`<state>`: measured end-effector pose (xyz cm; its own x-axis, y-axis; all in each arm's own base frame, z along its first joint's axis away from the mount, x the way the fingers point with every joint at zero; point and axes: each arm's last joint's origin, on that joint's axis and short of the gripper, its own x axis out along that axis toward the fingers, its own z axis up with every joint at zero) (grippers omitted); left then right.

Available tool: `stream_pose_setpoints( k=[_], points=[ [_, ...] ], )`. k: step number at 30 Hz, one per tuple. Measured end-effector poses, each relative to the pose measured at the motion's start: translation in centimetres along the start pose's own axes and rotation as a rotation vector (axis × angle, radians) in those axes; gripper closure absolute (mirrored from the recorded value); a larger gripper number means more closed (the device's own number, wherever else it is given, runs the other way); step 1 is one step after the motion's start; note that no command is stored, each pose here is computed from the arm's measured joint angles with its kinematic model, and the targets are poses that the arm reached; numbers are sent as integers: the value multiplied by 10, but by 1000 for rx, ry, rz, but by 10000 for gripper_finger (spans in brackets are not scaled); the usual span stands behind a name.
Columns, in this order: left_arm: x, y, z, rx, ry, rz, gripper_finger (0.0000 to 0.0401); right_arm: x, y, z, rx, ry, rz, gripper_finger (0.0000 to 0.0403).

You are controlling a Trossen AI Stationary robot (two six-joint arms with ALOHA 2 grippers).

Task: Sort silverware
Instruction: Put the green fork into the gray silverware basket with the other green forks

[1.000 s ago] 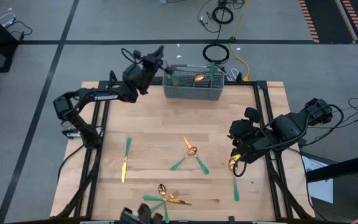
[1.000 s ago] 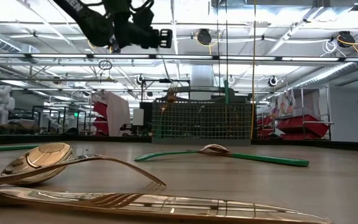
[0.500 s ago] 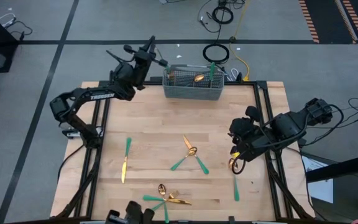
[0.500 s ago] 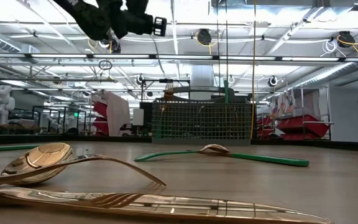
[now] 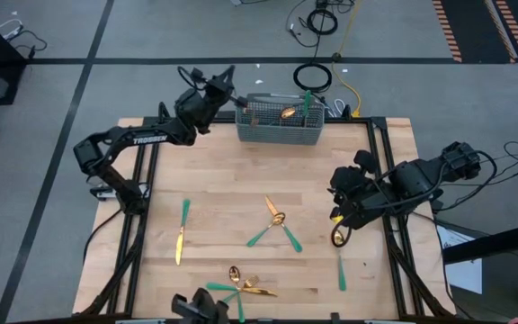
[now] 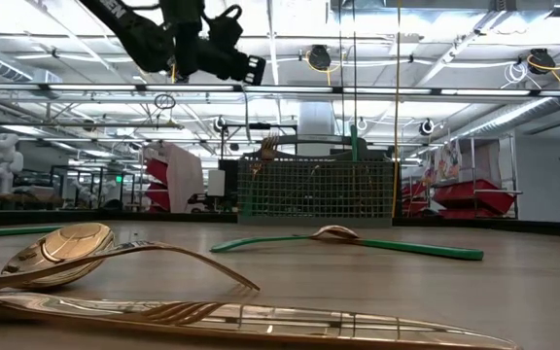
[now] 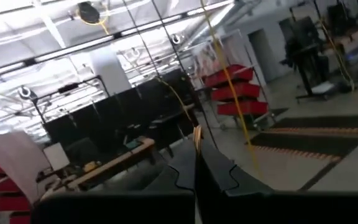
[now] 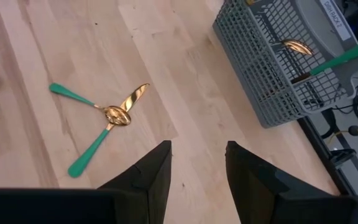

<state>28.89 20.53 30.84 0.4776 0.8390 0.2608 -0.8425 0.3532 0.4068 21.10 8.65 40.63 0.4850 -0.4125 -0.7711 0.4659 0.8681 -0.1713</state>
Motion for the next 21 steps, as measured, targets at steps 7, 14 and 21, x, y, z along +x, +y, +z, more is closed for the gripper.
stream_pose_setpoints(
  k=[7, 14, 21],
  points=[
    [10, -19, -32, -39, 42, -9, 400, 0, 0, 0, 0, 2, 2, 261],
    [14, -46, -70, 2, 112, -24, 400, 3, 3, -1, -8, 25, 3, 261],
    [15, -59, -91, 34, 172, -34, 380, 3, 3, -1, -8, 31, 4, 261]
  ],
)
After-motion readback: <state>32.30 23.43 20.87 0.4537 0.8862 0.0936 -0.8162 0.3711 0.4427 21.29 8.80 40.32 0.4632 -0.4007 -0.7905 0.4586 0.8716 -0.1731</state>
